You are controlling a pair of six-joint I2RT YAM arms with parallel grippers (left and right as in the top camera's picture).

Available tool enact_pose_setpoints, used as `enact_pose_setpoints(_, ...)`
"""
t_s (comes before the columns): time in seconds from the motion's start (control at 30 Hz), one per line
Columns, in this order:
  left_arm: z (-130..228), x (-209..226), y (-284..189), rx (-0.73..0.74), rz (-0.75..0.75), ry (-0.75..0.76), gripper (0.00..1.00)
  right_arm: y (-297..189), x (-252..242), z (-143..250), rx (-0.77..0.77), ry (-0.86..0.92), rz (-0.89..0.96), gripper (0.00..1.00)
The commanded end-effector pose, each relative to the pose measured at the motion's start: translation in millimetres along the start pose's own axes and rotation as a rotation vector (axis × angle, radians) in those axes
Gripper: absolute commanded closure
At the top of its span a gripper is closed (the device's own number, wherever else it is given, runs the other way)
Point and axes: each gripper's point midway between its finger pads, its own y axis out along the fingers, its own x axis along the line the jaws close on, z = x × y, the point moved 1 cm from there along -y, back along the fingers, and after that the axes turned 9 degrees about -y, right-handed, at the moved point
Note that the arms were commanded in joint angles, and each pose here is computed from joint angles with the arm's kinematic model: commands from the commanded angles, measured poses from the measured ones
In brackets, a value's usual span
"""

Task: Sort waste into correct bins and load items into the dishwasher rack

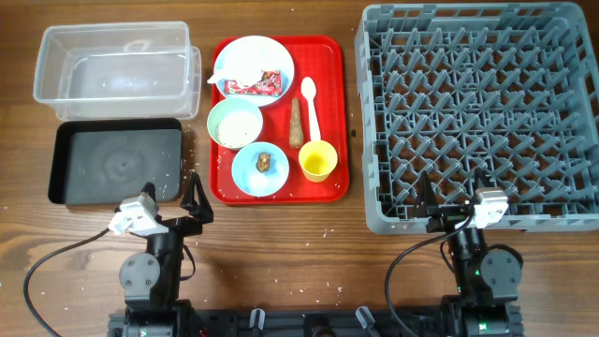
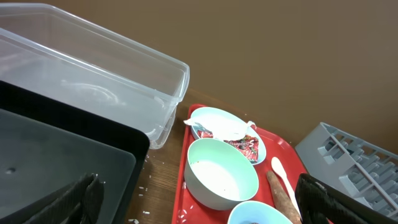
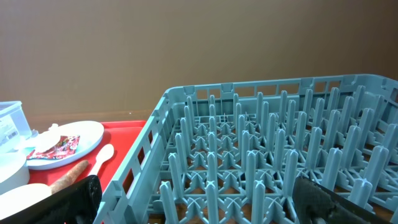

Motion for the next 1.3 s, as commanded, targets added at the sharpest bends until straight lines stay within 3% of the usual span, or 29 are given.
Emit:
enact_pose_setpoints(0.0,4,-1,0,0.013,0.012,0.016,0.00,0,2,0,-0.001,0.014,-0.013,0.01)
enact_pose_setpoints(0.8,5,-7,0,0.026,0.043,0.012,0.00,1,-1,-2,-0.007,0.011,0.002,0.00)
enact_pose_setpoints(0.97,-12,-23,-3,-0.018,0.102,0.011,0.00,-4,-3,-59,-0.144,0.003,0.002,0.00)
enact_pose_setpoints(1.1,-58,-54,-18,-0.111,0.165,0.048,0.00,2,-2,-107,-0.154,-0.001,-0.022,0.00)
enact_pose_setpoints(1.27,-82,-70,-11,-0.066,0.135,0.073,0.00,34,20,-158,-0.113,-0.055,-0.189,0.00)
